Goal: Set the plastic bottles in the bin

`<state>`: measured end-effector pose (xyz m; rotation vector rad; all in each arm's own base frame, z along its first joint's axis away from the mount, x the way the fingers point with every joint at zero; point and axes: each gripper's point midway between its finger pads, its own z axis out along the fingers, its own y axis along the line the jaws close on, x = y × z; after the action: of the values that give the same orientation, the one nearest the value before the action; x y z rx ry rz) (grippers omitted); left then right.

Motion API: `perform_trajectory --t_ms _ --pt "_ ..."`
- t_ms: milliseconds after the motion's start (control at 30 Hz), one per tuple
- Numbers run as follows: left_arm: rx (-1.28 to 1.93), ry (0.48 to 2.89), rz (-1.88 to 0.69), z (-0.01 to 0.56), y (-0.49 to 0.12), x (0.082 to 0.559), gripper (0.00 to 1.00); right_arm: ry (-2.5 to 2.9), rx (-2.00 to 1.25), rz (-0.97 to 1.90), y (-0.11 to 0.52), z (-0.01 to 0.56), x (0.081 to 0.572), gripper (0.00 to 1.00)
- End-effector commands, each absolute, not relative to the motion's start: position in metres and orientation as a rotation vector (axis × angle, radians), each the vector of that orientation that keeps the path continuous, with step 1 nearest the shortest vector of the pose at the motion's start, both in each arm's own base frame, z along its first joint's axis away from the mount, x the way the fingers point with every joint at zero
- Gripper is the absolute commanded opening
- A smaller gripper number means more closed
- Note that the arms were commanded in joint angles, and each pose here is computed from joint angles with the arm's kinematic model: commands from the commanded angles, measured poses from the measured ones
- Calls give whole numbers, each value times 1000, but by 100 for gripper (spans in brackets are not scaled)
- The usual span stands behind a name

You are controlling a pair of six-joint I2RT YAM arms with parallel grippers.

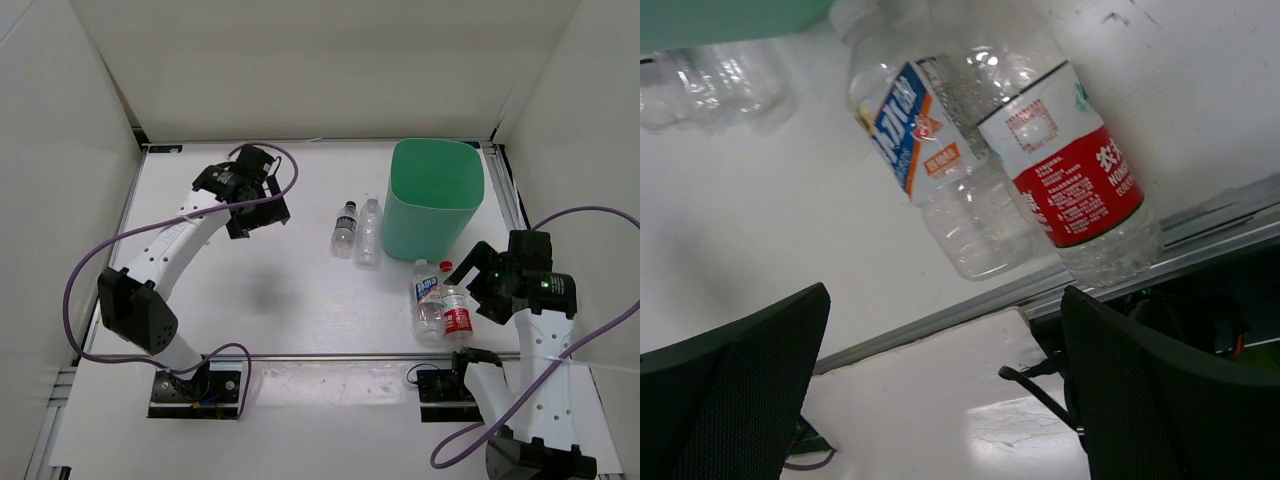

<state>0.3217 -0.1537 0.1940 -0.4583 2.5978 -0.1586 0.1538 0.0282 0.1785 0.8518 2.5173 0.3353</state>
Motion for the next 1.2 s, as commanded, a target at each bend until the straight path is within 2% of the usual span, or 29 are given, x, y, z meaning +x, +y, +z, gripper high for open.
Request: perform_trajectory --t_ms 0,167,233,300,533,733,1167 --pt "-334 2604 -261 214 -167 314 100 2525 799 295 23 169 156 100" --pt "-249 2642 -370 208 -183 301 100 2550 1089 44 -5 142 156 100" --pt "-224 2657 -410 208 -188 298 100 2571 1320 -85 -13 126 141 100" --pt "-209 2662 -424 208 -192 295 100 2622 1381 -130 -16 112 134 100" --pt "-178 2684 -442 202 -197 290 100 2721 1463 14 -2 82 143 100" --pt "-166 2684 -439 202 -195 288 100 2720 1438 31 -7 73 152 100" --pt "-168 2742 -413 192 -188 272 100 2787 1599 63 2 41 156 100"
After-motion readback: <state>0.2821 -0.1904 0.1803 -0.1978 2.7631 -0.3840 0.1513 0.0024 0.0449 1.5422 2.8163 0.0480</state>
